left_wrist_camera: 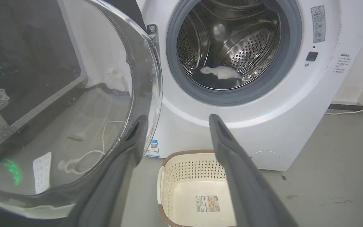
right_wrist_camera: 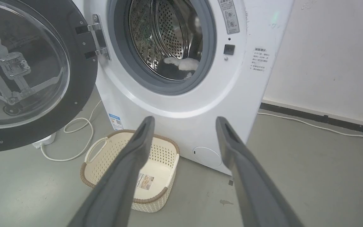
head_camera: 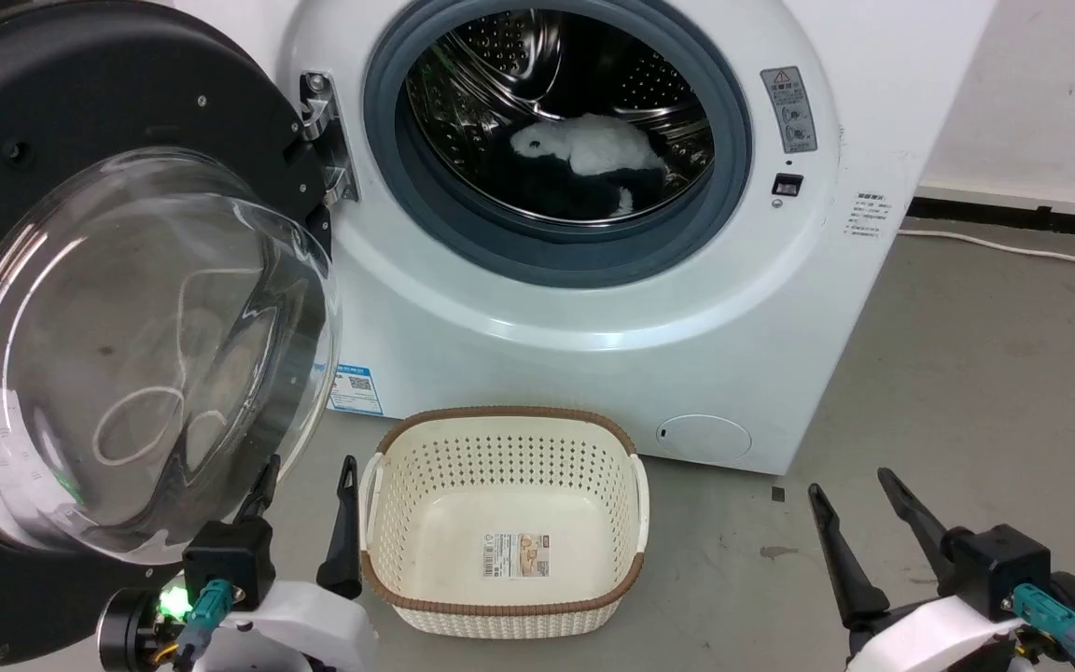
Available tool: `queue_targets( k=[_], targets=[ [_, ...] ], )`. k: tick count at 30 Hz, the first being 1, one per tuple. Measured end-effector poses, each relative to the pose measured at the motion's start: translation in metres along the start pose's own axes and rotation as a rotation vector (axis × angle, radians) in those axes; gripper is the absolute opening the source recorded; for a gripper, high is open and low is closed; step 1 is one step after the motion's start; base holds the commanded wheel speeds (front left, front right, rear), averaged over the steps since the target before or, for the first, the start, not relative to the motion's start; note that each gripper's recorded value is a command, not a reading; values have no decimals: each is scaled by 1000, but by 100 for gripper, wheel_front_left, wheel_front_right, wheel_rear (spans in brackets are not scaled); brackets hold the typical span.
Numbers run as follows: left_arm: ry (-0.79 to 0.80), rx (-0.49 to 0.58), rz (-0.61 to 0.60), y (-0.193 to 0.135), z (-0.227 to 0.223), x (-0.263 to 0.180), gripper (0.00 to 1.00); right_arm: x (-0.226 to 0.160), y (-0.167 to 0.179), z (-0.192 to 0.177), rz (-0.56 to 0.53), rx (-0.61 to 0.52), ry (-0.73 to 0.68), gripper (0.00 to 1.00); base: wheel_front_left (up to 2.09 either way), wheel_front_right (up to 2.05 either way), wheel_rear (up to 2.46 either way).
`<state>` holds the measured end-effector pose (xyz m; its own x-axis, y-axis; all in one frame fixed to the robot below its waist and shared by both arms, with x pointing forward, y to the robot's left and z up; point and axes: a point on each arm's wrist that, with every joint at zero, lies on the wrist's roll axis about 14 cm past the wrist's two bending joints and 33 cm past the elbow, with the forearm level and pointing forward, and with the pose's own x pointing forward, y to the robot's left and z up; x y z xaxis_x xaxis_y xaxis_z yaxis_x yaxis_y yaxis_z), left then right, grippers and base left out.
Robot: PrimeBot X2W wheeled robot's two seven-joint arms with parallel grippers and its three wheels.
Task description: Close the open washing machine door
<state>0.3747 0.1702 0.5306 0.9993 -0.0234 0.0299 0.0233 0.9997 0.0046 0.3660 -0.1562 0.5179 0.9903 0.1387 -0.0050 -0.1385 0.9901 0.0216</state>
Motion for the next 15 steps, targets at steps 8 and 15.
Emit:
queue_targets(
  k=[8, 15],
  targets=[
    [-11, -12, -3, -2, 0, -1, 100, -2, 1, -3, 3, 20, -1, 100, 0, 0, 0],
    [-11, -30, -3, -3, -3, -3, 100, -4, 3, -7, 6, 53, -2, 100, 0, 0, 0]
  ],
)
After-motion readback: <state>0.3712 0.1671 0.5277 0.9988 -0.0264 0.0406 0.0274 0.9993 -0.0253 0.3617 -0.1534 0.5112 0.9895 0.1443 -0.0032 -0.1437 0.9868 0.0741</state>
